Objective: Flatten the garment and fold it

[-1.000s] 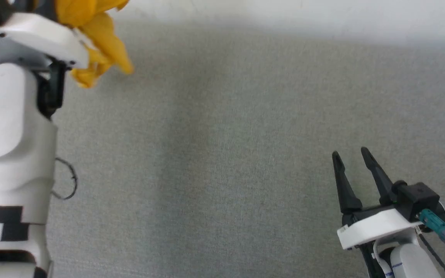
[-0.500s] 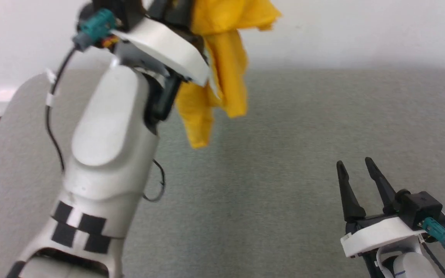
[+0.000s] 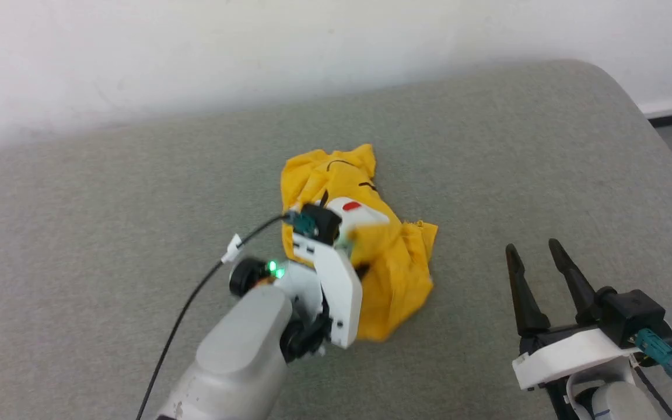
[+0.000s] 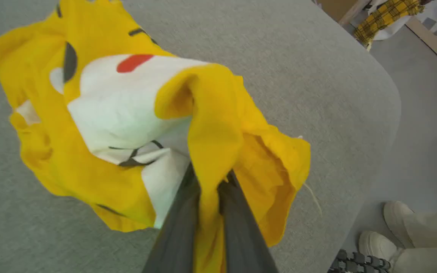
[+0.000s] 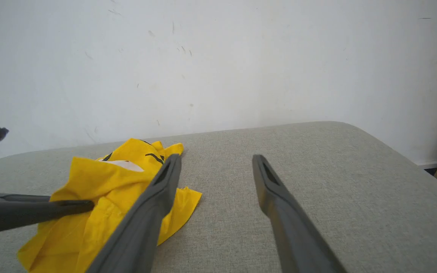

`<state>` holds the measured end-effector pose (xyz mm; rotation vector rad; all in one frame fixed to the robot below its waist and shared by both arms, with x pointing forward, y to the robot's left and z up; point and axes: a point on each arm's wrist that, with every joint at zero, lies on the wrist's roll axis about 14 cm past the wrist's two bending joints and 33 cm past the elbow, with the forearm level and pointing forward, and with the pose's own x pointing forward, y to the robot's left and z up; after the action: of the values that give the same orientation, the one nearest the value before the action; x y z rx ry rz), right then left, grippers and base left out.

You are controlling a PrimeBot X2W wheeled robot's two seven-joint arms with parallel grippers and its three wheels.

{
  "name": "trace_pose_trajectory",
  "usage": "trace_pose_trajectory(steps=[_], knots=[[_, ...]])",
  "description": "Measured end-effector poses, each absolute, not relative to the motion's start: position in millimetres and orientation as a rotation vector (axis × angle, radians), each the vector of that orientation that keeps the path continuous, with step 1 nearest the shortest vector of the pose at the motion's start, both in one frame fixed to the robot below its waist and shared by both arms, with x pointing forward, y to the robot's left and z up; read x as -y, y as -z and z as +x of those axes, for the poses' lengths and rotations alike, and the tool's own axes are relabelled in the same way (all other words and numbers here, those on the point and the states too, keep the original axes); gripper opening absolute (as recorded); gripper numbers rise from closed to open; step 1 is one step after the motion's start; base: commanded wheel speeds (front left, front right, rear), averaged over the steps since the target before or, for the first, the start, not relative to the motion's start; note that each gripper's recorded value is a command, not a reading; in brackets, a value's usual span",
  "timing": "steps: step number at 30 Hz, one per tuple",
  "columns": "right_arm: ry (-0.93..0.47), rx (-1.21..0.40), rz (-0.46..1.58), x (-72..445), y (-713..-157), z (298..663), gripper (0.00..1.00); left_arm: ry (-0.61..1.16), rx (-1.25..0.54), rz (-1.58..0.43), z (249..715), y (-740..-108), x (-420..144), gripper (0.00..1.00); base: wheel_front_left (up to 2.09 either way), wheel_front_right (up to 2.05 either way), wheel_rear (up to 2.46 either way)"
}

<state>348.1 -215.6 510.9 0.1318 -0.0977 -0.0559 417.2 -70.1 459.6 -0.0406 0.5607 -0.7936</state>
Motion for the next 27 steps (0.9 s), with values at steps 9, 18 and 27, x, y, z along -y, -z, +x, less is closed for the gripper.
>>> trace_pose_trajectory(steps=[9, 18, 27], knots=[[0.08, 0.049, 0.143, 221, -495, 347, 1.0, 0.809, -0.838, 0.007, 384, -399, 73, 1.0, 0.0, 0.0, 0.0], [0.018, 0.074, 0.151, 203, -503, 357, 1.0, 0.622, -0.39, -0.237, 436, -479, 42, 1.0, 0.0, 0.0, 0.0], [-0.034, 0.095, 0.157, 187, -510, 360, 1.0, 0.29, 0.038, -0.298, 449, -538, -68, 1.0, 0.0, 0.0, 0.0]])
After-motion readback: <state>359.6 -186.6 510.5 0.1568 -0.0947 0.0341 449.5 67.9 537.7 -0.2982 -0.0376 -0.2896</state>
